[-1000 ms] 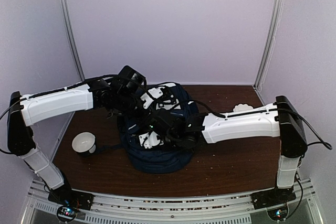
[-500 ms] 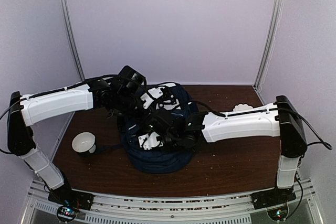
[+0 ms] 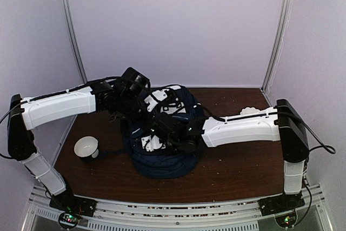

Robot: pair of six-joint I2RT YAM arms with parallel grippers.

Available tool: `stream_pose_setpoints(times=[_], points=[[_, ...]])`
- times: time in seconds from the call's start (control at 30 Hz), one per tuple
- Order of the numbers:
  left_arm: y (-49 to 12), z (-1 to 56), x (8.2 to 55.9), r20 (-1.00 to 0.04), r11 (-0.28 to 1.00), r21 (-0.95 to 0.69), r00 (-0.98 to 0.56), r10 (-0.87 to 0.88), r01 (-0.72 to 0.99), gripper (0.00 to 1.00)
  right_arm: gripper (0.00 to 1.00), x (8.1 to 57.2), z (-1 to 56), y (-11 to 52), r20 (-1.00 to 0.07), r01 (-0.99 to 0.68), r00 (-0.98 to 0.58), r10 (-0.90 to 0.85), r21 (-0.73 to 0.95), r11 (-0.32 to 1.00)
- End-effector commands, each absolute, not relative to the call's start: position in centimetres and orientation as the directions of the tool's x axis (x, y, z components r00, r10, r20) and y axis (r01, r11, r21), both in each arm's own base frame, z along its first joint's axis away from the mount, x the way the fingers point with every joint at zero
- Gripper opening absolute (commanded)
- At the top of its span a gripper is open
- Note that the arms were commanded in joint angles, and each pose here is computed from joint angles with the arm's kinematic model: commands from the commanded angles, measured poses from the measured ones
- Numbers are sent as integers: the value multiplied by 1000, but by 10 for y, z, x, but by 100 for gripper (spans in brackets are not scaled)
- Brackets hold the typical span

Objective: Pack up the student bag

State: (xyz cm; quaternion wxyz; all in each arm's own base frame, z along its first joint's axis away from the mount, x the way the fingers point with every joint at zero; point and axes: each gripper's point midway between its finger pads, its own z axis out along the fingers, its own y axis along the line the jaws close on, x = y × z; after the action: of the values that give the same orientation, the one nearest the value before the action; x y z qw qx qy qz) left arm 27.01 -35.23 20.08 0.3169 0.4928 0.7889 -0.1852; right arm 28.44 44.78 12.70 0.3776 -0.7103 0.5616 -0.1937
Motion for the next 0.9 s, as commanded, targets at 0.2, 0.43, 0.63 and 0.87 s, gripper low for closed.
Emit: stream_pose_setpoints(times=[0.2,0.43,0.63,0.87], points=[[-368,254,268,-791,420,27,-237,564,907,0,6,308,130,445,-197,-645,181,-964,-764,35],[-367,254,268,-791,421,28,-237,564,907,0,16,273,133,449,-257,-739,272,-927,-673,-30],[-367,252,269,-789,422,30,-238,567,906,0,18,253,140,445,-287,-762,307,-907,-646,-53],[-369,249,269,-785,421,25,-243,570,907,0,22,222,149,430,-349,-840,299,-888,-538,-71]])
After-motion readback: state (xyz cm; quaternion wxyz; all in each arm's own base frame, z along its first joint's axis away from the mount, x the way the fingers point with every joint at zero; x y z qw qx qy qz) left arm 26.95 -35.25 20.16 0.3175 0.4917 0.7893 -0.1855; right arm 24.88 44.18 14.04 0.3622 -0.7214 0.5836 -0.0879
